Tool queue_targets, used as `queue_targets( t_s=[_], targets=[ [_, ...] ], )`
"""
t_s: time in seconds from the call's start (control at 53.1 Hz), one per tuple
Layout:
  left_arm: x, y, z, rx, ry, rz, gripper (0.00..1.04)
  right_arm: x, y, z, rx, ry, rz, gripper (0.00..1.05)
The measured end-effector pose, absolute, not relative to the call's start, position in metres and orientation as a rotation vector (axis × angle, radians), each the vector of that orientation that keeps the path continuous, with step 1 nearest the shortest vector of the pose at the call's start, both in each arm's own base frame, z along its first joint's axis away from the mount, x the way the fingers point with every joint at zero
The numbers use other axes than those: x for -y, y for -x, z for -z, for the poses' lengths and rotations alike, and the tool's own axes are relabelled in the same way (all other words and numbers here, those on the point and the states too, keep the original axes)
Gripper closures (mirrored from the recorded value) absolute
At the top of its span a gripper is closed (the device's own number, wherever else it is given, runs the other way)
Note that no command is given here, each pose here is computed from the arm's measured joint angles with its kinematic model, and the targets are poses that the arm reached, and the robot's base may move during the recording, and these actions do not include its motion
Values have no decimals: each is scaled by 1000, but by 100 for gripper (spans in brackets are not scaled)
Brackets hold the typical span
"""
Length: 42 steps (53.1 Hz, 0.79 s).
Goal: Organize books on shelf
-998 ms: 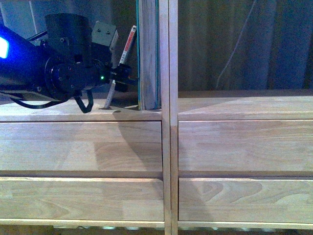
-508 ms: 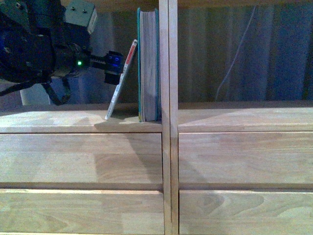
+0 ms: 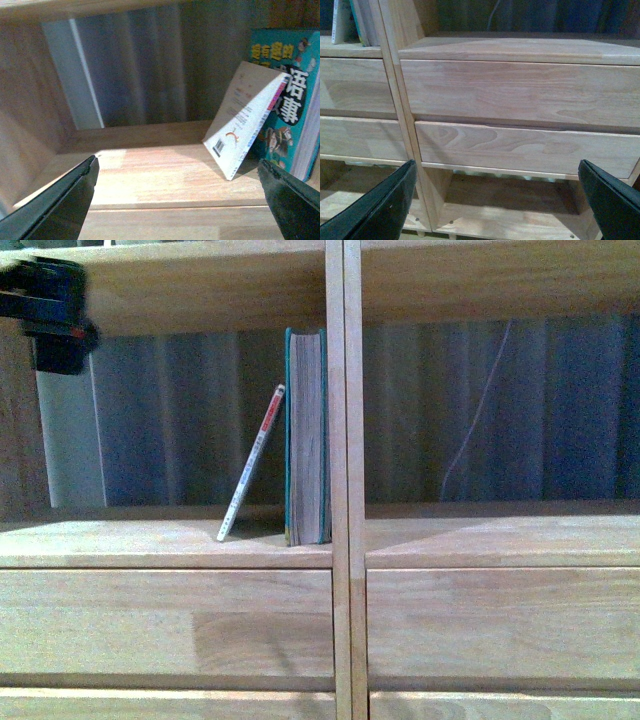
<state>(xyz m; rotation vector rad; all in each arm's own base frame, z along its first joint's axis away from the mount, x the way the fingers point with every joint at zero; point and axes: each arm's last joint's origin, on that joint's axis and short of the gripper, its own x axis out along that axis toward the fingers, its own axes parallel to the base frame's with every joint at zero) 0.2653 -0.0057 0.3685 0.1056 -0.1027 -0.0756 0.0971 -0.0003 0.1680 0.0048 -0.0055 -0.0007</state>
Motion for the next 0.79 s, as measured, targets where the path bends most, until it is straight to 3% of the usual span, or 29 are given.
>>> queue_targets(
  t_s=[0.151, 0.207, 0.32, 0.584, 0.753, 0.791],
  targets=[
    [-19, -208, -347, 48, -23, 113, 8, 0, -97, -168, 6, -5, 1, 7],
    [-20, -175, -324, -10, -8, 10, 23, 0, -97, -168, 6, -5, 1, 7],
    [-14, -135, -283, -9, -8, -3, 45, 0, -97, -168, 6, -5, 1, 7],
    [0, -119, -227, -5, -6, -3, 102, 0, -97, -168, 6, -5, 1, 7],
    [0, -116, -211, -7, -2, -2, 102, 0, -97, -168, 6, -5, 0, 7],
    [0, -115, -208, -9, -2, -2, 102, 0, -97, -168, 6, -5, 1, 11]
  ],
)
